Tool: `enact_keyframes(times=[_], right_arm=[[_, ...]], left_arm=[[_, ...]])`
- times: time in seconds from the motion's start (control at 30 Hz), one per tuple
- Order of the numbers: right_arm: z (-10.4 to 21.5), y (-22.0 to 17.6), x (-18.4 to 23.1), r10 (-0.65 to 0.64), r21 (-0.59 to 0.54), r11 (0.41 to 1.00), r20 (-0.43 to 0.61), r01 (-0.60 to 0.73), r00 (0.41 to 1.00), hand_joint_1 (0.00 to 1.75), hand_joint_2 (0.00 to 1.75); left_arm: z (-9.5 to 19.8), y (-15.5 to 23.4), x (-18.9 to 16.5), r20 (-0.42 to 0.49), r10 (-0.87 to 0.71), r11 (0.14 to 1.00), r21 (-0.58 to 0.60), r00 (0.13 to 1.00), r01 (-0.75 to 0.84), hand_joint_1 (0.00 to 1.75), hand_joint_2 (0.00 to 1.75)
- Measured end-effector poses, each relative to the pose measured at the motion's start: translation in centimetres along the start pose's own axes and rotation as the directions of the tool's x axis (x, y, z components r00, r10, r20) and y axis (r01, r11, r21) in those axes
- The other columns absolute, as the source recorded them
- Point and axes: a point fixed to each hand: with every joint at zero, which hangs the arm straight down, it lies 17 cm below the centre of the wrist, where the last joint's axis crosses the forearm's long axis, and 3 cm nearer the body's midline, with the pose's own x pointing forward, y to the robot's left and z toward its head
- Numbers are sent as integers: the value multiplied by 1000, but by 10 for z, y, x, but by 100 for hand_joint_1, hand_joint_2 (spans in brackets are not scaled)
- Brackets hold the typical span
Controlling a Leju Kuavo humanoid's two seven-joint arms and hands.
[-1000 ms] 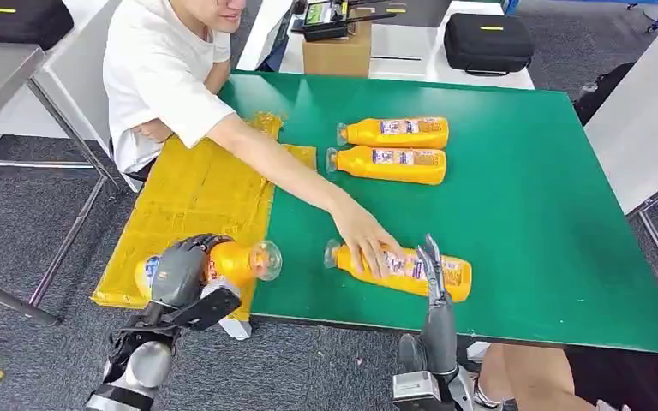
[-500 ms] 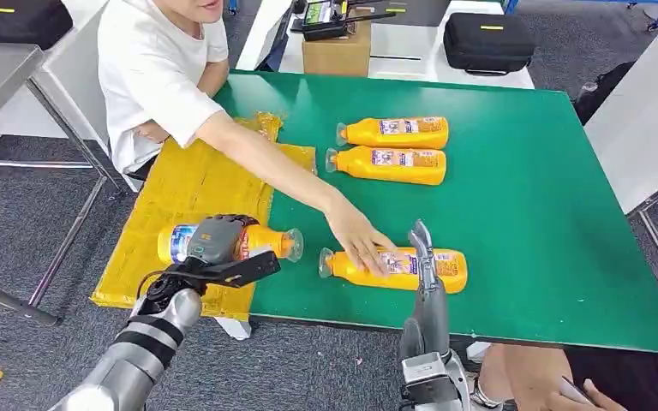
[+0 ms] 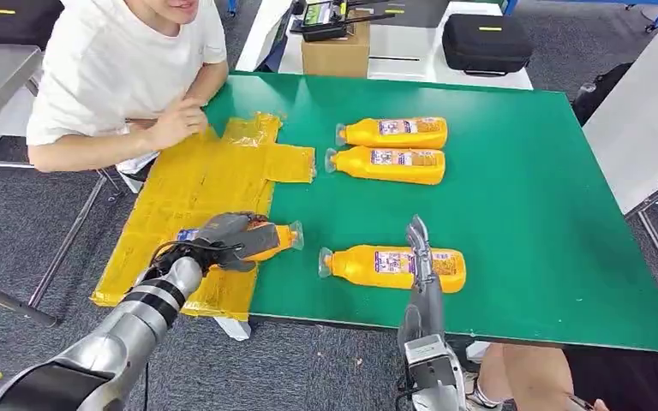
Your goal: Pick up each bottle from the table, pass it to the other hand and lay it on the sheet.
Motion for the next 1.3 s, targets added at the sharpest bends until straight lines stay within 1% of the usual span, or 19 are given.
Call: enact_keyframes(times=[0.03, 0.07, 0.1, 0.23, 0.33, 0.4, 0.5, 0.6, 0.7, 0.77, 0.87, 0.93, 0.97, 1.0, 1.07, 1.13, 1.2, 1.27, 1.3], right_arm=[[0, 0, -1, 0, 1, 1000, -2, 0, 1000, 0, 0], [0, 1, -2, 0, 2, 1000, -3, 0, 1000, 0, 0], [0, 1, -2, 1, 3, 1000, -4, -1, 1000, 0, 0], [0, 1, -6, -2, 4, 1000, -12, 2, 1000, 0, 0], [-2, 1, -9, -3, 5, 1000, -16, 3, 1000, 0, 0], [-3, 1, -11, -5, 5, 1000, -20, 5, 1000, 0, 0], [-3, 1, -15, -5, 4, 1000, -27, 6, 1000, 0, 0], [-3, -1, -18, -9, -3, 1000, -36, 9, 999, 0, 0], [-4, -8, -23, -4, -28, 1000, -46, 3, 999, 0, 0], [-3, -11, -25, 4, -37, 999, -51, -6, 999, 0, 0], [0, -12, -28, 40, -37, 998, -51, -42, 998, 0, 0], [3, -11, -28, 86, -27, 996, -43, -88, 995, 0, 0], [6, -10, -28, 108, -19, 994, -40, -109, 993, 0, 0], [9, -9, -29, 124, -7, 992, -38, -124, 992, 0, 175], [16, -3, -30, 161, 28, 987, -32, -160, 986, 0, 175], [24, 2, -35, 210, 71, 976, -34, -207, 977, 0, 175], [33, 5, -48, 276, 126, 955, -57, -267, 959, 0, 175], [47, 7, -69, 364, 216, 916, -90, -338, 927, 0, 175], [53, 5, -77, 393, 247, 900, -100, -360, 914, 0, 175]], left_arm=[[0, 0, -1, -3, 2, 1000, -4, 1000, -2, 19, 175], [0, -1, -2, -7, 2, 1000, -10, 1000, -2, 12, 175], [0, -3, -4, -13, 2, 1000, -19, 1000, -2, 10, 175], [1, -10, -10, -39, -7, 997, -71, 999, 4, 9, 175], [2, -12, -17, -51, -53, 994, -96, 997, 48, 7, 175], [3, -16, -20, -52, -87, 990, -119, 995, 80, 2, 175], [6, -20, -22, -27, -78, 986, -149, 997, 73, 0, 175], [9, -23, -15, 24, -10, 986, -168, 1000, 14, 0, 175], [17, -17, 4, 140, 184, 971, -182, 973, -157, 0, 175], [23, -7, 14, 208, 297, 951, -156, 932, -268, 0, 175], [35, 9, 35, 307, 466, 884, -110, 830, -455, 0, 175], [45, 28, 52, 384, 565, 807, -71, 730, -587, 0, 175], [51, 44, 64, 434, 602, 760, -52, 670, -648, 0, 175], [57, 53, 73, 465, 639, 710, -49, 613, -702, 0, 175], [73, 79, 88, 542, 708, 569, -58, 453, -821, 0, 175], [89, 105, 98, 609, 731, 437, -72, 308, -896, 0, 175], [107, 124, 103, 664, 722, 341, -95, 196, -935, 0, 175], [126, 139, 106, 713, 693, 273, -121, 108, -954, 0, 175], [134, 145, 107, 730, 679, 252, -132, 78, -959, 0, 175]])
